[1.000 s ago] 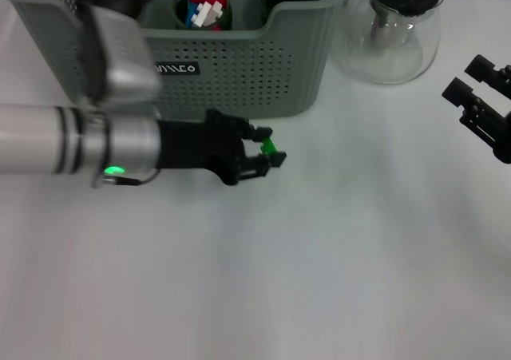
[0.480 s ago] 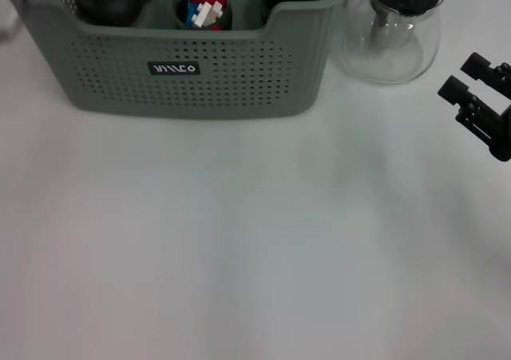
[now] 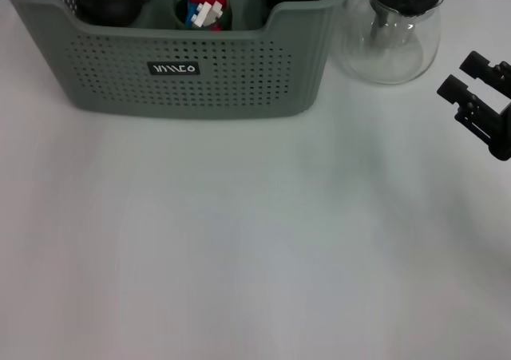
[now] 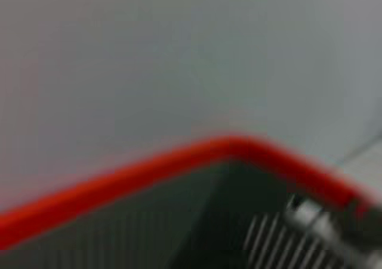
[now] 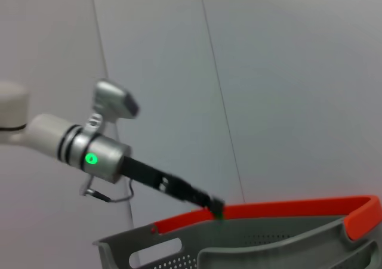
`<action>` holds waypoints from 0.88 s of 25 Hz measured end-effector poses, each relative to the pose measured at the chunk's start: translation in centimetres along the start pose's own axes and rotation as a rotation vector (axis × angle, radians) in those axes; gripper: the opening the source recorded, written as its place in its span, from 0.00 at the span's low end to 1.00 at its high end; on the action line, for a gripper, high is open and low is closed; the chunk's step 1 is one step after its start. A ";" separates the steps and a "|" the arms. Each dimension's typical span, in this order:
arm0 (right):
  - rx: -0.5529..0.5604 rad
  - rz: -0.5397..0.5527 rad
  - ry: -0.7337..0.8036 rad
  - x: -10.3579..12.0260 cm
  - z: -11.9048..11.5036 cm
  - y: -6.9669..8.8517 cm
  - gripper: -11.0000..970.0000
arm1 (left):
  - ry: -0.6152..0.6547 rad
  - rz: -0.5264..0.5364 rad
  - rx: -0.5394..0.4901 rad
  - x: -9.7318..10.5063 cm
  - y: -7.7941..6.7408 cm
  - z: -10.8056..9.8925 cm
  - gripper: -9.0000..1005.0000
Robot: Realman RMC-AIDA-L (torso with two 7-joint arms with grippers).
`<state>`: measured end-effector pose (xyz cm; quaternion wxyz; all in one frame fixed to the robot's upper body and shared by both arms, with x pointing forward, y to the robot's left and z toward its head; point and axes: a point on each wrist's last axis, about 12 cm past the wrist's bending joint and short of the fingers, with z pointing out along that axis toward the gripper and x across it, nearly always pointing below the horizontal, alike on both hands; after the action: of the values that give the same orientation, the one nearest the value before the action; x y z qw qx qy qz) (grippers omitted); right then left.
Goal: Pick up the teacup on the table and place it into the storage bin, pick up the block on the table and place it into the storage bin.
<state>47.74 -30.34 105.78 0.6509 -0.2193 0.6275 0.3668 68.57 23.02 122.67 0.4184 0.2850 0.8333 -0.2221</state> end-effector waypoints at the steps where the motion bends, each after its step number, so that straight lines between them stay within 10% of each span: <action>1: 0.000 0.000 0.000 0.0 0.0 0.0 0.59 | 0.046 0.021 -0.029 -0.1 -0.4 0.7 0.51; 13: -0.001 0.001 0.000 0.0 0.0 0.0 0.59 | 0.246 0.116 -0.258 0.7 -2.4 5.6 0.55; 22: 0.002 0.002 0.000 0.0 -0.1 0.0 0.59 | 0.102 0.054 -0.216 -0.1 -3.1 3.5 0.59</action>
<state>47.68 -30.38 105.74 0.6506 -0.2182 0.6282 0.3668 68.53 18.56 121.20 0.4095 0.2713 0.8647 -0.1048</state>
